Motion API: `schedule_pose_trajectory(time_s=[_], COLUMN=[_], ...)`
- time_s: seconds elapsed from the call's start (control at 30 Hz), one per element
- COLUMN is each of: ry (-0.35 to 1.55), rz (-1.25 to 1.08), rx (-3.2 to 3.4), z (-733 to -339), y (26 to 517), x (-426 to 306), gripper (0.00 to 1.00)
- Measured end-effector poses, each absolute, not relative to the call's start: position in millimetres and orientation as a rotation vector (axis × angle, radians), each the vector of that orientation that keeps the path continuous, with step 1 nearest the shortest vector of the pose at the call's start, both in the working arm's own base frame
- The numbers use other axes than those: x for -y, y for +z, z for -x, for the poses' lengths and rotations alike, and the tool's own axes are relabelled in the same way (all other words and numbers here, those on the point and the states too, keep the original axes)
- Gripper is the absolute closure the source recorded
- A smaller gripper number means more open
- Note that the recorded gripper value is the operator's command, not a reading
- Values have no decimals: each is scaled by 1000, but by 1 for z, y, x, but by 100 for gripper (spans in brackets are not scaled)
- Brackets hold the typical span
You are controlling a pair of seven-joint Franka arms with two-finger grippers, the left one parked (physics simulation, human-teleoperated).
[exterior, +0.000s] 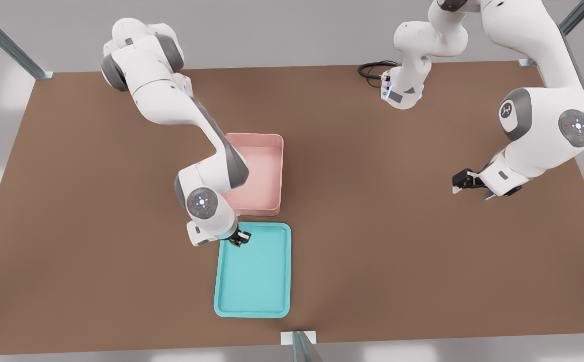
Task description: The left arm remains still, and the right arm places the button from the box into the tray
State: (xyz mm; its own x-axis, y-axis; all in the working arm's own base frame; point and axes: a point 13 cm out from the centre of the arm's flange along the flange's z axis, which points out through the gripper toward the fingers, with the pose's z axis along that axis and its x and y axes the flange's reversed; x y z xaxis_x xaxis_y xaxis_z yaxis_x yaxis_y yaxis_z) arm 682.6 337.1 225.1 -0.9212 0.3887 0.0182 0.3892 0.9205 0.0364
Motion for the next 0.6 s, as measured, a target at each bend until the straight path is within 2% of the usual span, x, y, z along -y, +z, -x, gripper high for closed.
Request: schedule_pose_trajectory(time_s=[0.2,0.5,0.53,0.57,0.6], ry=[4,-13,-15,-19,-22], rz=[617,663,665,666,669], rx=[3012,3034,3039,3044,3049], z=[-689,-708,-709,-711,-712], y=[146,96,93,92,91], x=[-338,-327,-327,-327,-327], gripper=[51,51,46,28,5])
